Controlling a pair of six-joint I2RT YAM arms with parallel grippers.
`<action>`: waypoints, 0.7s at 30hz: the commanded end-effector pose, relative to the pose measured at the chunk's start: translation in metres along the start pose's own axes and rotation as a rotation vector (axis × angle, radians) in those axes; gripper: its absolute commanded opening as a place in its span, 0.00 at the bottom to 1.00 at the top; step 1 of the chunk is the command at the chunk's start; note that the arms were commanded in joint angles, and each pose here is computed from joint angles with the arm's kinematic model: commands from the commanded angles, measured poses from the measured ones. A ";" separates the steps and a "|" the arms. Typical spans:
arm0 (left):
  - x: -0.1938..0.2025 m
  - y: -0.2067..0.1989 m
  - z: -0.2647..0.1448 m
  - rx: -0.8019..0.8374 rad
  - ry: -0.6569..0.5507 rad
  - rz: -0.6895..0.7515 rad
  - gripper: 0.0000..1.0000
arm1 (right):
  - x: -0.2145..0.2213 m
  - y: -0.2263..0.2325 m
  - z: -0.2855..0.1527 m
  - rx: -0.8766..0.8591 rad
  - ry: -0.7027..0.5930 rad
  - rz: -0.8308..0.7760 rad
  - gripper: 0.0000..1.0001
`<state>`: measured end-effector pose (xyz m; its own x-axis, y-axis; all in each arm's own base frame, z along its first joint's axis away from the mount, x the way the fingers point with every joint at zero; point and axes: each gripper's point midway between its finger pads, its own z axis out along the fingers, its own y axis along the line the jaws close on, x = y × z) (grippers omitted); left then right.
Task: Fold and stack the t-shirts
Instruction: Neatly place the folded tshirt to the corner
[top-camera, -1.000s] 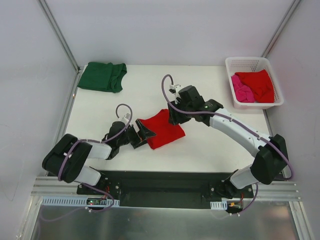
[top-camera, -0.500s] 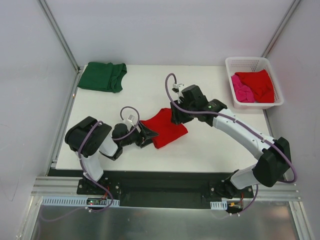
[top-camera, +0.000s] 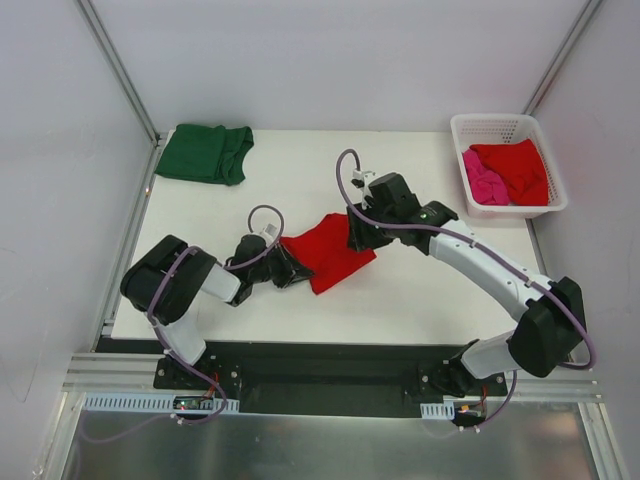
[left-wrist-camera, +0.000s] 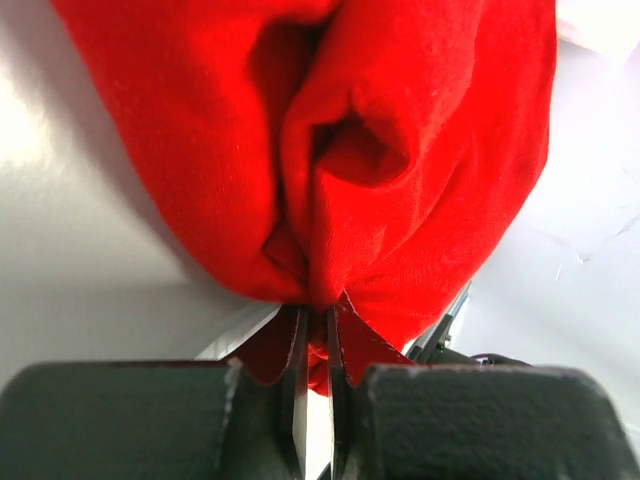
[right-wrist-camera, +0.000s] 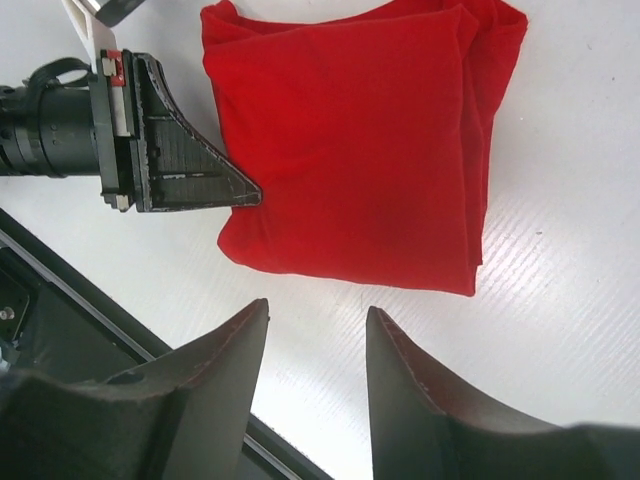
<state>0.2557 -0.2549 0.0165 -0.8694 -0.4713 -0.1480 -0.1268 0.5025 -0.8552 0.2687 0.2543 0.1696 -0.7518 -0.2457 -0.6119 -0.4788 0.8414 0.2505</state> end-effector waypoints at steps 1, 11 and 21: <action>-0.001 0.029 0.011 -0.137 0.014 0.021 0.00 | -0.005 0.002 -0.013 -0.011 -0.045 0.017 0.47; -0.039 -0.003 0.038 -0.223 0.076 0.206 0.00 | 0.004 -0.002 -0.011 -0.010 -0.039 0.040 0.47; -0.127 -0.022 0.045 -0.265 0.003 0.262 0.00 | 0.011 -0.006 -0.015 -0.011 -0.043 0.060 0.47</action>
<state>0.3628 -0.2693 0.0376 -0.8979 -0.3076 -0.3148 -0.0006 0.7162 -0.6979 0.2561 0.2397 0.1573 -0.7773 -0.2142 -0.5915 -0.4411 0.8560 0.2697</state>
